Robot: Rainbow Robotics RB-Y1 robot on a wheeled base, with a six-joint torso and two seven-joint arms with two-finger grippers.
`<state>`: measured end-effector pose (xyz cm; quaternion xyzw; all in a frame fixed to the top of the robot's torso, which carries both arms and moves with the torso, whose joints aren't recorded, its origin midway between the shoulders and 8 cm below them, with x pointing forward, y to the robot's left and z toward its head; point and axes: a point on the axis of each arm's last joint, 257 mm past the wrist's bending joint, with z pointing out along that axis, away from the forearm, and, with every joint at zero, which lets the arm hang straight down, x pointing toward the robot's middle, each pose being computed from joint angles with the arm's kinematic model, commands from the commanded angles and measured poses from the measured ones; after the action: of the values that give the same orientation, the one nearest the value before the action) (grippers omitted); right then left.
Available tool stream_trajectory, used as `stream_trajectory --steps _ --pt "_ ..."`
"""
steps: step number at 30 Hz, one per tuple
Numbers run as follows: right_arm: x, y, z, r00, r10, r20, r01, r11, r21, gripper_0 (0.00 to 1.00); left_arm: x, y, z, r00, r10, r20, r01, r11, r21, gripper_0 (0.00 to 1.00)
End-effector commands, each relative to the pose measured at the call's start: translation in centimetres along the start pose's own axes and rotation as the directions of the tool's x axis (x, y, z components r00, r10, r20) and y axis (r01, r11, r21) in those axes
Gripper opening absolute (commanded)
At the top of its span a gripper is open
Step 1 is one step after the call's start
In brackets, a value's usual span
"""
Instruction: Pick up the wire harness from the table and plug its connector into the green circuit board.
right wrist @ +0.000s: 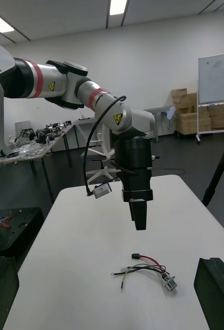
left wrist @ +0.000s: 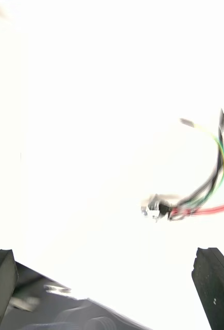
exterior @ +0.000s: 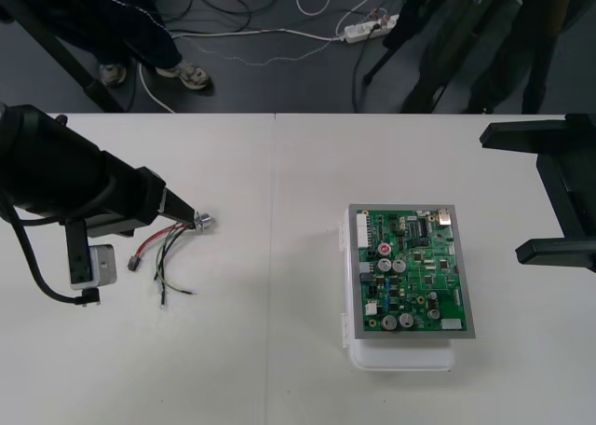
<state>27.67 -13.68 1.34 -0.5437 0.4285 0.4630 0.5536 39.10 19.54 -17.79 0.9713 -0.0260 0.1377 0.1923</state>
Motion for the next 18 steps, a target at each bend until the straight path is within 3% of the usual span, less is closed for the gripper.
stream_trajectory --steps 1,4,18 --pt "0.0 0.0 0.6 0.997 -0.075 -0.023 0.074 0.997 -0.024 1.0 4.2 1.0 -1.4 0.943 0.302 -0.138 -0.298 0.953 0.05 1.0" --pt "0.5 -0.3 0.5 0.996 -0.077 -0.046 0.076 0.997 -0.012 1.0 5.1 0.9 -0.7 0.901 0.41 -0.141 -0.401 0.912 0.09 1.0" --pt "1.0 -0.5 0.2 0.996 -0.062 -0.06 0.063 0.998 0.007 1.0 7.5 1.2 2.5 0.83 0.555 -0.053 -0.538 0.821 0.19 1.0"
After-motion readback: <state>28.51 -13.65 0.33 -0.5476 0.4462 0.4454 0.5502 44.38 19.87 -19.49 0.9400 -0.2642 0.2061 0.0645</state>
